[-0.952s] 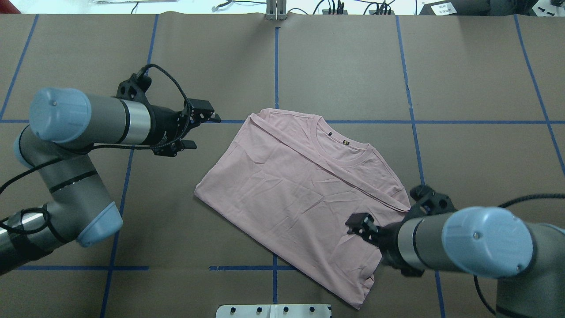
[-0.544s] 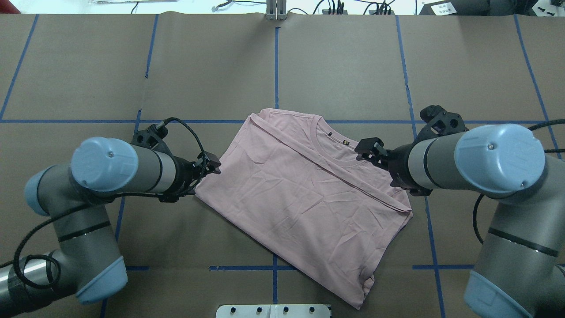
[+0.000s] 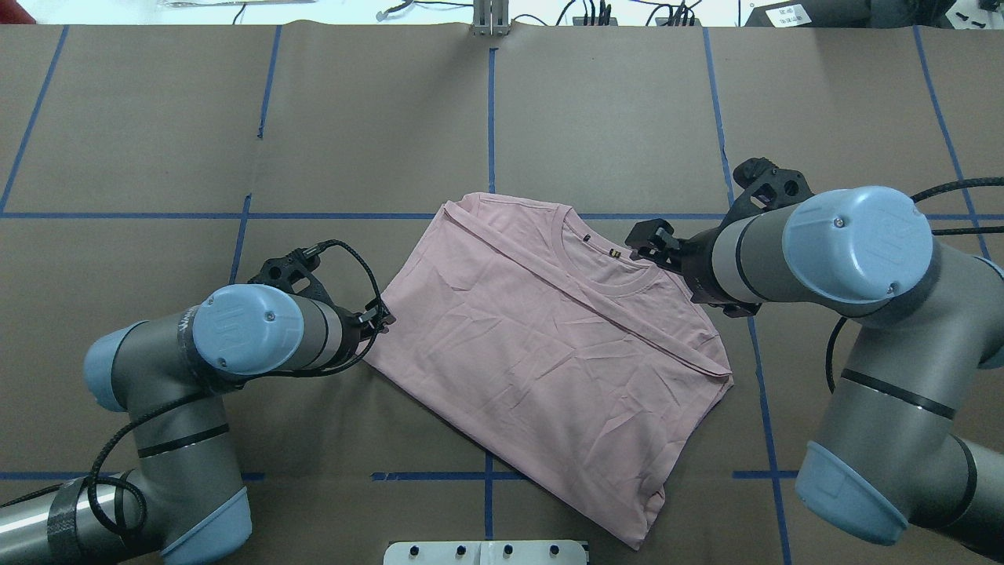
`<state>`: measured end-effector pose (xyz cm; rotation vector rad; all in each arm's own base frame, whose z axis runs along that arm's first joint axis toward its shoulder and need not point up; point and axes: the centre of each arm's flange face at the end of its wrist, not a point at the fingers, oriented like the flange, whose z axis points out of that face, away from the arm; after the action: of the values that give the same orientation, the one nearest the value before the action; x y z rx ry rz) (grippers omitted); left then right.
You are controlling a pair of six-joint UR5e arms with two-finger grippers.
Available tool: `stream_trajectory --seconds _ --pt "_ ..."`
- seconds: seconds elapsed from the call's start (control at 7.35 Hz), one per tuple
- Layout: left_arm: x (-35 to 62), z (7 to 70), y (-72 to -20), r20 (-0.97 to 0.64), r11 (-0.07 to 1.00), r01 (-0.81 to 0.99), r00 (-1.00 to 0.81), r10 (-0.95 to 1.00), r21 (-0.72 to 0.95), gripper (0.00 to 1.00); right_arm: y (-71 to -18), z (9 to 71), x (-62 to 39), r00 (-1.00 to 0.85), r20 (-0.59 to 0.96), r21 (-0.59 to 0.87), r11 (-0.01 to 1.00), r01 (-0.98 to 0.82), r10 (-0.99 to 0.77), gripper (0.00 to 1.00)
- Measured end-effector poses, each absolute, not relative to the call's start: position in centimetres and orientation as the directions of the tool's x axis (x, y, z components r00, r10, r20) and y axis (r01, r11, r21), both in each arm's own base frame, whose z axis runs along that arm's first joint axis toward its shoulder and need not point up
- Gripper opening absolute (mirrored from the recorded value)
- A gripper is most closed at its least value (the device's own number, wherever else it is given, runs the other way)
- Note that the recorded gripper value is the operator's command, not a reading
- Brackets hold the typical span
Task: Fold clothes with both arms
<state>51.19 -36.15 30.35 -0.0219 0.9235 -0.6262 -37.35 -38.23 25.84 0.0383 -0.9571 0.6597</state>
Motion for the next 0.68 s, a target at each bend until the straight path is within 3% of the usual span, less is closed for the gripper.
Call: stream_trajectory --seconds 0.27,0.68 --pt "51.7 31.2 -36.4 -0.731 0.827 0.499 0.457 -0.506 -0.261 0.7 -38.2 26.0 -37.5 0.403 0.764 -0.251 0.806 -0.536 0.505 1.0" --pt "52.2 32.1 -36.6 -0.723 0.827 0.499 0.469 -0.508 -0.257 0.58 -38.2 26.2 -37.7 0.407 0.761 -0.25 0.807 -0.534 0.505 1.0"
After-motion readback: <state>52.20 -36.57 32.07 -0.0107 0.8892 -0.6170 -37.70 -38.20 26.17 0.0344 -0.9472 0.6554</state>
